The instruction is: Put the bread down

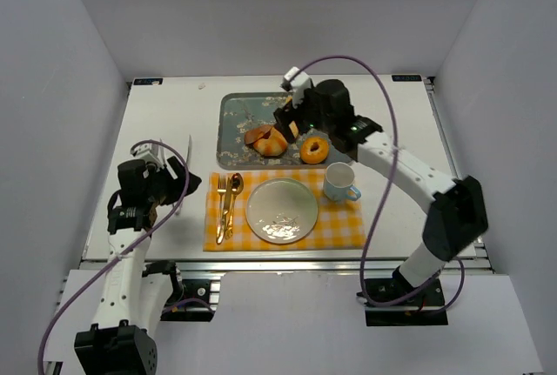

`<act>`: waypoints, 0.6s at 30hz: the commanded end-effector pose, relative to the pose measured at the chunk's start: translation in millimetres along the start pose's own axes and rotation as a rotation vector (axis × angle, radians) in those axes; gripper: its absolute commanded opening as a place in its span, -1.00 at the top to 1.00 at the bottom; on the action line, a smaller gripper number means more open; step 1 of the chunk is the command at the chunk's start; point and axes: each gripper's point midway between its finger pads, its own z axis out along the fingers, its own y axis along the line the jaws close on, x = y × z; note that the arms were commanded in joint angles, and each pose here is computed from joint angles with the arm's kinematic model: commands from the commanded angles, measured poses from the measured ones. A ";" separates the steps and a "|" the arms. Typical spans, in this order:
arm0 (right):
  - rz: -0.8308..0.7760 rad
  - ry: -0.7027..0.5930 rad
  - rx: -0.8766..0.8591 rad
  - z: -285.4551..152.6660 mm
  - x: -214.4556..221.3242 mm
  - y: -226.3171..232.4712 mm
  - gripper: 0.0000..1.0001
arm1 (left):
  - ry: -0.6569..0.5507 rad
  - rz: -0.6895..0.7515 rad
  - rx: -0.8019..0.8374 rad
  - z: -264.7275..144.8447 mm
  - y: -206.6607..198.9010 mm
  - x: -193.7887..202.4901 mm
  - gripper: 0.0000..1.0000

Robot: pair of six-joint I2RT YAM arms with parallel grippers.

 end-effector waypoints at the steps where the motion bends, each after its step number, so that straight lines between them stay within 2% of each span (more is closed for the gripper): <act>1: 0.007 -0.025 -0.062 -38.1 14.9 -2.3 -0.79 | -0.026 0.022 0.007 3.7 -3.3 -15.2 -0.58; 2: 0.008 -0.055 -0.088 -46.5 7.1 -4.7 -0.78 | -0.029 0.023 0.004 3.6 -2.9 -16.1 -0.58; 3: -0.064 -0.053 -0.130 -55.4 13.5 -5.4 -0.77 | -0.019 0.020 -0.003 7.0 -1.2 -15.3 -0.57; 4: -0.066 -0.036 -0.140 -65.3 30.2 -18.0 -0.73 | -0.015 0.015 -0.011 9.1 0.7 -15.8 -0.56; 5: -0.081 -0.075 -0.226 -79.2 26.8 -8.8 -0.53 | -0.015 0.013 -0.012 10.3 0.1 -18.8 -0.52; 7: -0.069 -0.069 -0.235 -92.5 42.8 -17.7 -0.01 | 0.011 0.008 -0.035 17.3 5.6 -17.7 -0.37; 8: -0.065 -0.072 -0.261 -96.9 45.8 -15.4 0.61 | 0.009 0.013 -0.037 19.0 5.0 -22.4 0.04; 9: -0.063 -0.068 -0.275 -100.5 49.4 -14.5 0.84 | 0.019 0.011 -0.051 21.0 7.5 -22.5 0.28; 10: -0.057 -0.041 -0.292 -105.0 60.9 -13.9 0.95 | 0.043 0.009 -0.076 26.9 13.6 -20.7 0.42; 11: -0.051 -0.042 -0.318 -109.9 62.1 -9.4 0.86 | 0.038 0.016 -0.102 28.7 16.7 -27.4 0.48; 12: -0.048 -0.037 -0.332 -112.5 64.5 -6.5 0.66 | 0.059 0.018 -0.129 30.5 22.0 -25.3 0.46; 13: -0.043 -0.021 -0.349 -116.7 69.2 -1.9 0.29 | 0.078 0.038 -0.146 33.0 26.4 -24.8 0.39; 14: -0.040 -0.014 -0.365 -118.4 72.9 2.1 -0.25 | 0.123 0.036 -0.183 38.4 34.7 -20.8 0.22; 15: -0.034 -0.008 -0.370 -120.0 75.1 4.0 -0.38 | 0.146 0.052 -0.208 40.4 40.7 -18.8 -0.23; 16: -0.022 0.003 -0.369 -122.0 80.0 6.5 -0.58 | 0.187 0.059 -0.228 46.4 47.9 -13.1 -0.38; 17: -0.014 0.010 -0.364 -123.7 83.9 7.4 -0.63 | 0.221 0.095 -0.261 49.5 56.6 -11.6 -0.54; 18: -0.016 0.005 -0.361 -124.4 82.1 7.3 -0.63 | 0.221 0.096 -0.261 49.5 56.7 -11.6 -0.54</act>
